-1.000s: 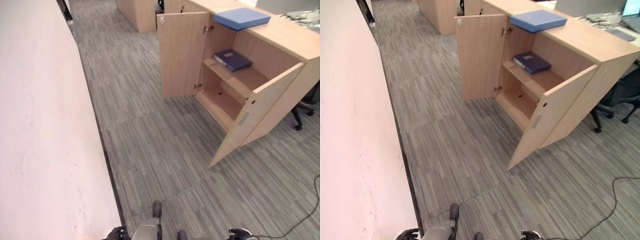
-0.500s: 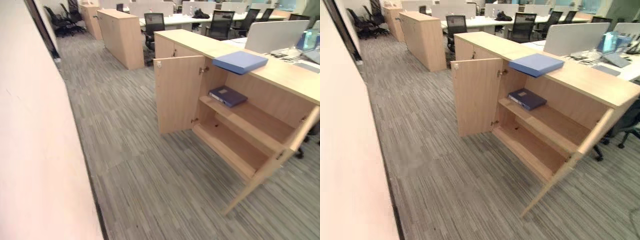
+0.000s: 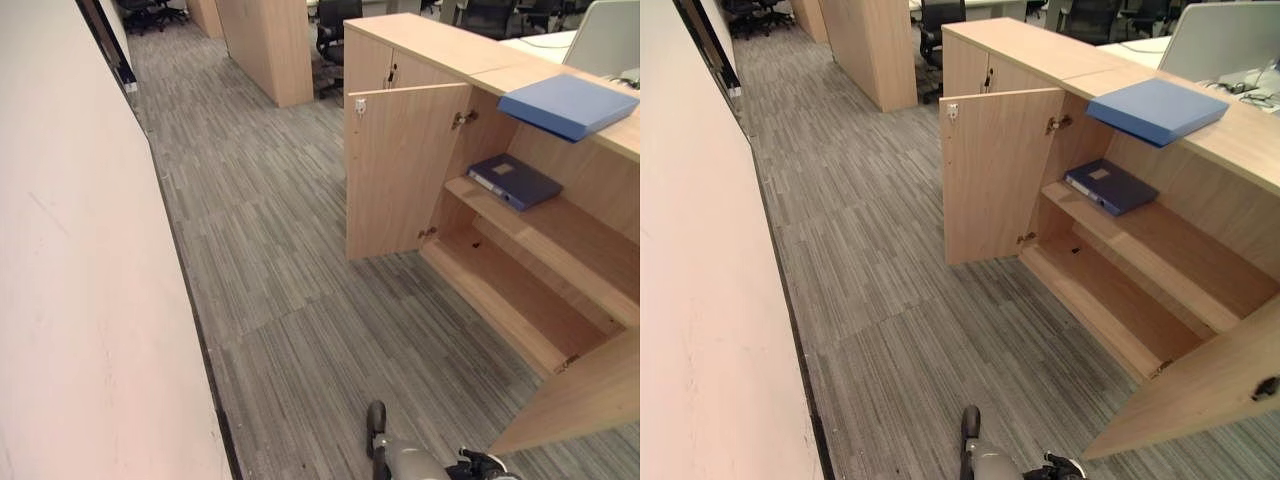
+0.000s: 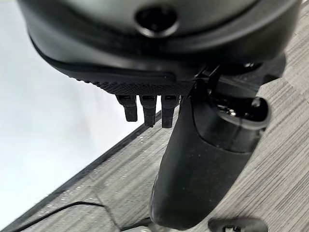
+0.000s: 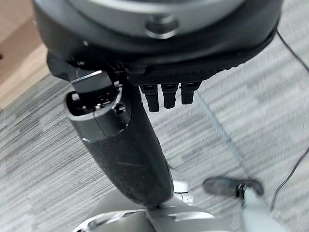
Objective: Put the empty folder in the office cabinet
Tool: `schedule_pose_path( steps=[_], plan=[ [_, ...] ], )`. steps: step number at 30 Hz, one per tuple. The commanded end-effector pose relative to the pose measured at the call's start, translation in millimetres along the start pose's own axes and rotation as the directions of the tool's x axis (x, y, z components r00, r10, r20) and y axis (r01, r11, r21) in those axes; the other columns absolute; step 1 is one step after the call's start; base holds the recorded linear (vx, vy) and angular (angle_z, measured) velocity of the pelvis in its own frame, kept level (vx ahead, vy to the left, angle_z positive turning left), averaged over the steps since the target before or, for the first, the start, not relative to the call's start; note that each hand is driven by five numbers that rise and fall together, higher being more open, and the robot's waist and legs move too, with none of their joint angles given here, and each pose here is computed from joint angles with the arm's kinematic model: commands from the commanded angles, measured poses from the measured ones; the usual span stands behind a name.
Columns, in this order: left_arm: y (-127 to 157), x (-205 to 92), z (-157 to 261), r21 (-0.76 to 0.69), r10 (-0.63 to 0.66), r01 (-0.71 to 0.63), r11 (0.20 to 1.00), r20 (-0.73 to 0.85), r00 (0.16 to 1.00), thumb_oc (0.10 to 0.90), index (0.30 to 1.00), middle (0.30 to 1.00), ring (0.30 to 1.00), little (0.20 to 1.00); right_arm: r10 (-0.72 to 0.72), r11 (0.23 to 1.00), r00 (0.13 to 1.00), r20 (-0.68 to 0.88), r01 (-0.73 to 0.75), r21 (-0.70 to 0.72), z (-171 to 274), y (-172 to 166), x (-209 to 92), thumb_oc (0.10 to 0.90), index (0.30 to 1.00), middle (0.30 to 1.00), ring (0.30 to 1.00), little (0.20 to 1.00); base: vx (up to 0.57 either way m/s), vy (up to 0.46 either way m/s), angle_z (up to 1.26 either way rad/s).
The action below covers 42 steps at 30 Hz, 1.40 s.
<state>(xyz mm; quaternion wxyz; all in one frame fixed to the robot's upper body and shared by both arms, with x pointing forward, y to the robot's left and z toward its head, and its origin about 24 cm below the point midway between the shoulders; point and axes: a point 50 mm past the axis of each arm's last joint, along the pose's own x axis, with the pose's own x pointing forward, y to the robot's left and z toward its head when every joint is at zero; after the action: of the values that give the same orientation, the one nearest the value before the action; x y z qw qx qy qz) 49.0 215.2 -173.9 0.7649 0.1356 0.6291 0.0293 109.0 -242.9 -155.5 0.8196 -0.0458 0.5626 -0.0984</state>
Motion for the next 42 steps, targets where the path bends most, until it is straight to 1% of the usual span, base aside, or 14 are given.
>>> schedule_pose_path(
  steps=[1,3,5,8,10,13,15,18,26,32,35,38,41,42],
  plan=[
    [15,0,-6,0.055,0.040,-0.040,0.998,-0.007,0.999,0.800,0.900,0.900,0.900,0.900,0.013,0.998,0.995,0.103,-0.019,0.055,30,4,2,0.800,0.900,0.900,0.900,0.900,0.25,-0.092,0.15],
    [10,-1,-12,0.042,0.030,-0.029,0.999,-0.029,0.999,0.800,0.900,0.900,0.900,0.900,-0.009,0.992,0.997,0.074,0.000,0.126,21,-2,1,0.800,0.900,0.900,0.900,0.900,0.48,-0.198,0.13],
    [10,-1,-12,0.042,0.030,-0.029,0.999,-0.029,0.999,0.800,0.900,0.900,0.900,0.900,-0.010,0.992,0.997,0.074,0.000,0.126,21,-2,1,0.800,0.900,0.900,0.900,0.900,0.35,-0.174,-0.03],
    [9,0,-4,0.008,0.032,-0.032,0.999,-0.009,0.999,0.800,0.900,0.900,0.900,0.900,-0.042,0.990,0.999,0.026,0.038,0.138,10,-11,1,0.800,0.900,0.900,0.900,0.900,0.47,-0.283,0.11],
    [15,1,14,-0.056,0.067,-0.065,0.996,0.045,0.997,0.800,0.900,0.900,0.900,0.900,-0.098,0.982,0.994,-0.049,0.104,0.155,-8,-23,-1,0.800,0.900,0.900,0.900,0.900,0.59,-0.391,0.04],
    [18,2,24,-0.082,0.084,-0.078,0.994,0.075,0.994,0.800,0.900,0.900,0.900,0.900,-0.108,0.981,0.991,-0.080,0.119,0.156,-16,-24,-2,0.800,0.900,0.900,0.900,0.900,0.41,-0.308,-0.28],
    [26,1,46,-0.098,0.122,-0.108,0.989,0.147,0.982,0.800,0.900,0.900,0.900,0.900,-0.133,0.982,0.985,-0.109,0.145,0.121,-23,-31,-3,0.800,0.900,0.900,0.900,0.900,0.40,-0.349,-0.26],
    [32,0,60,-0.139,0.151,-0.124,0.982,0.200,0.968,0.800,0.900,0.900,0.900,0.900,-0.156,0.978,0.980,-0.125,0.171,0.119,-26,-36,-5,0.800,0.900,0.900,0.900,0.900,0.27,-0.176,-0.89],
    [39,-2,73,-0.178,0.179,-0.138,0.974,0.244,0.953,0.800,0.900,0.900,0.900,0.900,-0.152,0.978,0.979,-0.132,0.168,0.120,-32,-35,-5,0.800,0.900,0.900,0.900,0.900,0.21,0.004,-1.08],
    [43,-5,86,-0.196,0.180,-0.123,0.973,0.305,0.935,0.800,0.900,0.900,0.900,0.900,-0.134,0.989,0.982,-0.137,0.141,0.047,-43,-31,-7,0.800,0.900,0.900,0.900,0.900,0.23,0.078,-0.85],
    [44,-5,86,-0.192,0.179,-0.124,0.974,0.309,0.934,0.800,0.900,0.900,0.900,0.900,-0.126,0.990,0.982,-0.144,0.132,0.038,-46,-29,-8,0.800,0.900,0.900,0.900,0.900,0.16,0.077,-0.97],
    [43,-3,69,-0.172,0.171,-0.128,0.977,0.260,0.950,0.800,0.900,0.900,0.900,0.900,-0.094,0.994,0.979,-0.179,0.101,0.029,-60,-22,-10,0.800,0.900,0.900,0.900,0.900,0.23,0.175,-0.44],
    [43,-2,63,-0.168,0.173,-0.135,0.977,0.238,0.956,0.800,0.900,0.900,0.900,0.900,-0.091,0.994,0.978,-0.185,0.100,0.038,-62,-22,-11,0.800,0.900,0.900,0.900,0.900,0.19,0.180,-0.83],
    [44,-1,52,-0.170,0.177,-0.143,0.975,0.201,0.964,0.800,0.900,0.900,0.900,0.900,-0.079,0.995,0.980,-0.182,0.088,0.037,-62,-19,-11,0.800,0.900,0.900,0.900,0.900,0.18,0.224,-0.44]
  ],
)
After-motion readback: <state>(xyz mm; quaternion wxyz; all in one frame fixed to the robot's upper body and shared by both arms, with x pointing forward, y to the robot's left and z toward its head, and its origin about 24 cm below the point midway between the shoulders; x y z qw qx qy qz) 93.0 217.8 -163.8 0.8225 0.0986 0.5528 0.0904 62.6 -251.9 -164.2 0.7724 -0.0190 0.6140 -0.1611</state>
